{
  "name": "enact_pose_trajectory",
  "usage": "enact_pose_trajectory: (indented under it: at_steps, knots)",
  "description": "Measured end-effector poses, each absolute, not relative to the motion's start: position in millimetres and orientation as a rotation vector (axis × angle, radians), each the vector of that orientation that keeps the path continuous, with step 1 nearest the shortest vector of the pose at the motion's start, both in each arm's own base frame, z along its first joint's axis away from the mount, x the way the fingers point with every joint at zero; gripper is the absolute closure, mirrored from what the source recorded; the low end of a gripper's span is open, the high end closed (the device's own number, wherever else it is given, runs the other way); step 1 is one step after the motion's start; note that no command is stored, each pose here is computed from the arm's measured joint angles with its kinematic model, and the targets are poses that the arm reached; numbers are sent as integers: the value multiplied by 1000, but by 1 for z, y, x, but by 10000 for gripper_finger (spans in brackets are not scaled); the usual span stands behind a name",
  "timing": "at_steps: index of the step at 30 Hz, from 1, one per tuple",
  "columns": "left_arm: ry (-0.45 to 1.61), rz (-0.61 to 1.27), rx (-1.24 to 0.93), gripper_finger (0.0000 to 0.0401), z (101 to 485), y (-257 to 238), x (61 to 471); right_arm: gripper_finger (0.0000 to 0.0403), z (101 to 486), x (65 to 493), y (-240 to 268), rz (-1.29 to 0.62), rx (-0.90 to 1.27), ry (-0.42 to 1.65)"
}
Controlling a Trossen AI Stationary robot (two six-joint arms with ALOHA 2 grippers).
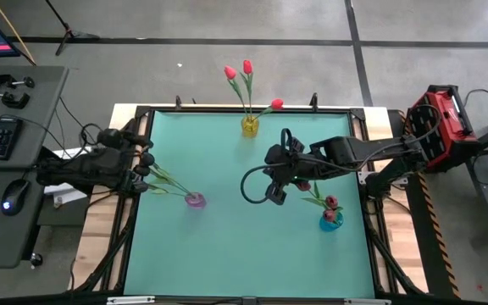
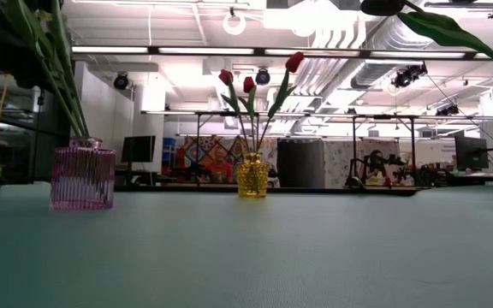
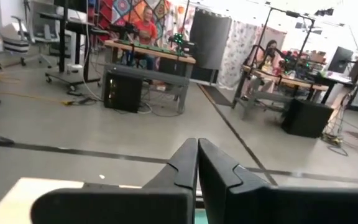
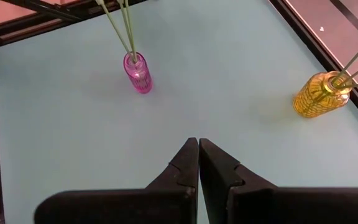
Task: Sort flowers into vase by color
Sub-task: Return to Home Position
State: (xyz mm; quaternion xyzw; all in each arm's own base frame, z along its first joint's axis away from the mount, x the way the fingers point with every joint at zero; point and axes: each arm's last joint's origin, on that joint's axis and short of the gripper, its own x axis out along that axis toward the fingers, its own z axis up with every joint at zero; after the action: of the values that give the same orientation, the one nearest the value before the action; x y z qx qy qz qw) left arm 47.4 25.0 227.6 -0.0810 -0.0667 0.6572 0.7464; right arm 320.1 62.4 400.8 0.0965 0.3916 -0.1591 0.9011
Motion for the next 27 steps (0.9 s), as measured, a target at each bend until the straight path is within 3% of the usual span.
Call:
enact_pose_trajectory:
  at_steps: [7, 15, 27]
  knots:
    - [-131, 1334, -270, 401, 212, 24, 55, 403, 402, 322, 63, -325, 206, 792]
    - [-11, 1145, -417, 401, 169, 21, 74, 403, 403, 322, 64, -295, 207, 786]
    - [275, 972, -205, 401, 163, 18, 81, 403, 406, 326, 65, -260, 226, 747]
